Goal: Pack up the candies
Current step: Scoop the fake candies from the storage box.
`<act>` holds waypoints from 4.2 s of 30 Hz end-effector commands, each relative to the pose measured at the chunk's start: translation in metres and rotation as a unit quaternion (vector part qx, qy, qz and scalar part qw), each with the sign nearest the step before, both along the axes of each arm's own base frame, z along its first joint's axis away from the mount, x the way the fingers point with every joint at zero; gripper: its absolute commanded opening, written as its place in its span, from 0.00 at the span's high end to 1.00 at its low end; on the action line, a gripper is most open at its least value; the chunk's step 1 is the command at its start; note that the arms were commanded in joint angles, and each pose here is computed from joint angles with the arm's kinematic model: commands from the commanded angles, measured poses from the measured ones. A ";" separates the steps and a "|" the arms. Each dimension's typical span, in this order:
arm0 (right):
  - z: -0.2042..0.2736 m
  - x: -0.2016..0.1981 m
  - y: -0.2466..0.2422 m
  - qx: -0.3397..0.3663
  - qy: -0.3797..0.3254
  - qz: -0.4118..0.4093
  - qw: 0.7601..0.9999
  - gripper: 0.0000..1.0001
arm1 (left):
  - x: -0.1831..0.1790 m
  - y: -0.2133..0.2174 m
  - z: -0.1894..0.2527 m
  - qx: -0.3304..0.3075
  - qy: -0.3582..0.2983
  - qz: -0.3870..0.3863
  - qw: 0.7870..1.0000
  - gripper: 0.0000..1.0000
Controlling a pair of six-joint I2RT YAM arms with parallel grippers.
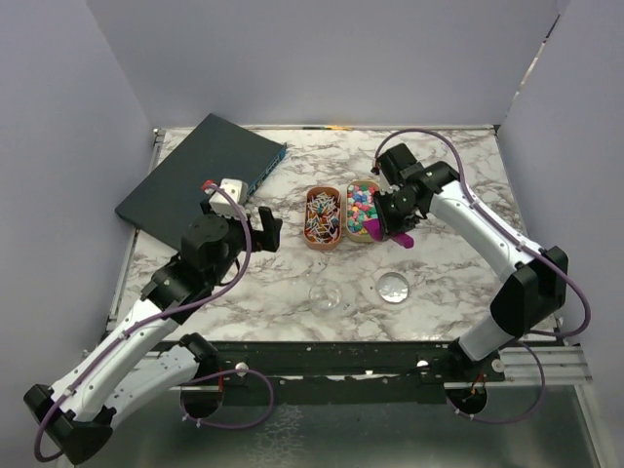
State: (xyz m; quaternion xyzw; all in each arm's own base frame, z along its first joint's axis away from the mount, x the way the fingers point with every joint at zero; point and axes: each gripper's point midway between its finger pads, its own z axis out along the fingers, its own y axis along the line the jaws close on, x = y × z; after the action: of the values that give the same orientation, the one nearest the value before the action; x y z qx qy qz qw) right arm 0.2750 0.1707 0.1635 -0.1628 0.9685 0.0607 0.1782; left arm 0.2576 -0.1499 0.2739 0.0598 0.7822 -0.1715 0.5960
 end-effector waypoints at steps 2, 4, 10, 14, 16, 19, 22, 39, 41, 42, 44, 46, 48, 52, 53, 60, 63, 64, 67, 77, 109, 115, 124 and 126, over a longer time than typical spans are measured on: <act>-0.004 0.004 0.004 0.022 0.048 -0.009 0.999 0.99 | -0.004 -0.001 0.000 0.010 -0.012 -0.004 1.000 0.01; -0.006 0.007 0.006 0.027 0.055 -0.010 0.998 0.99 | -0.006 -0.003 0.000 0.012 -0.013 -0.008 1.000 0.01; -0.015 0.014 0.007 0.023 0.084 -0.021 0.996 0.99 | -0.012 -0.006 0.001 0.014 -0.017 -0.019 1.000 0.01; -0.018 0.020 0.006 0.029 0.089 -0.034 0.995 0.99 | -0.016 -0.007 0.003 0.014 -0.020 -0.022 0.999 0.01; -0.020 0.021 0.005 0.028 0.099 -0.037 0.994 0.99 | -0.018 -0.008 0.004 0.014 -0.023 -0.025 0.999 0.01; -0.023 0.023 0.007 0.029 0.107 -0.037 0.993 0.99 | -0.021 -0.009 0.005 0.013 -0.025 -0.031 0.999 0.01; -0.027 0.023 0.008 0.027 0.118 -0.039 0.992 0.99 | -0.024 -0.010 0.006 0.012 -0.027 -0.034 0.999 0.01; -0.053 0.044 0.015 0.010 0.159 -0.051 0.986 0.99 | -0.036 -0.009 0.016 0.003 -0.045 -0.043 0.998 0.01; -0.056 0.047 0.017 0.009 0.162 -0.053 0.985 0.99 | -0.036 -0.008 0.017 0.001 -0.047 -0.043 0.998 0.01; -0.057 0.049 0.017 0.008 0.162 -0.054 0.985 0.99 | -0.037 -0.008 0.018 0.000 -0.047 -0.043 0.998 0.01; -0.061 0.054 0.018 0.003 0.162 -0.058 0.985 0.99 | -0.037 -0.007 0.018 0.000 -0.049 -0.042 0.998 0.01; -0.064 0.057 0.019 0.002 0.163 -0.060 0.985 0.99 | -0.038 -0.006 0.019 -0.001 -0.050 -0.041 0.998 0.01; -0.068 0.061 0.021 0.002 0.164 -0.062 0.984 0.99 | -0.038 -0.005 0.020 -0.002 -0.051 -0.039 0.998 0.01; -0.075 0.070 0.026 0.008 0.158 -0.069 0.985 0.99 | -0.038 -0.005 0.019 -0.001 -0.051 -0.038 0.998 0.01; -0.078 0.071 0.026 0.008 0.158 -0.071 0.985 0.99 | -0.038 -0.005 0.019 0.000 -0.051 -0.038 0.998 0.01; -0.093 0.076 0.023 0.004 0.139 -0.085 0.987 0.99 | -0.037 -0.006 0.017 0.004 -0.048 -0.037 0.998 0.01; -0.098 0.080 0.022 0.003 0.123 -0.093 0.988 1.00 | -0.035 -0.007 0.015 0.007 -0.045 -0.036 0.998 0.01; -0.100 0.081 0.022 0.005 0.121 -0.094 0.988 1.00 | -0.035 -0.007 0.015 0.008 -0.044 -0.036 0.998 0.01; -0.103 0.085 0.023 0.009 0.110 -0.098 0.989 0.99 | -0.034 -0.009 0.012 0.012 -0.041 -0.037 0.998 0.01; -0.116 0.089 0.021 0.010 0.090 -0.102 0.991 1.00 | -0.031 -0.010 0.008 0.019 -0.035 -0.035 0.999 0.01; -0.128 0.096 0.000 0.014 -0.028 -0.137 0.990 1.00 | -0.023 -0.012 -0.005 0.040 -0.018 -0.026 0.999 0.01; -0.118 0.096 -0.001 0.026 -0.056 -0.141 0.988 0.99 | -0.021 -0.011 -0.007 0.043 -0.014 -0.023 0.999 0.01; -0.104 0.094 -0.002 0.031 -0.089 -0.138 0.986 0.99 | -0.018 -0.013 -0.011 0.049 -0.008 -0.023 0.999 0.01; -0.101 0.093 -0.001 0.034 -0.097 -0.137 0.985 0.99 | -0.018 -0.013 -0.012 0.050 -0.007 -0.022 0.998 0.01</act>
State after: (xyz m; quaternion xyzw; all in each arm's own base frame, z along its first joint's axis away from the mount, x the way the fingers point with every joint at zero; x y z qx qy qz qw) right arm 0.3631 0.1749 0.0480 -0.0355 0.9665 0.0659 0.2454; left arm 0.2370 -0.1682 0.2668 0.1084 0.7801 -0.1620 0.5946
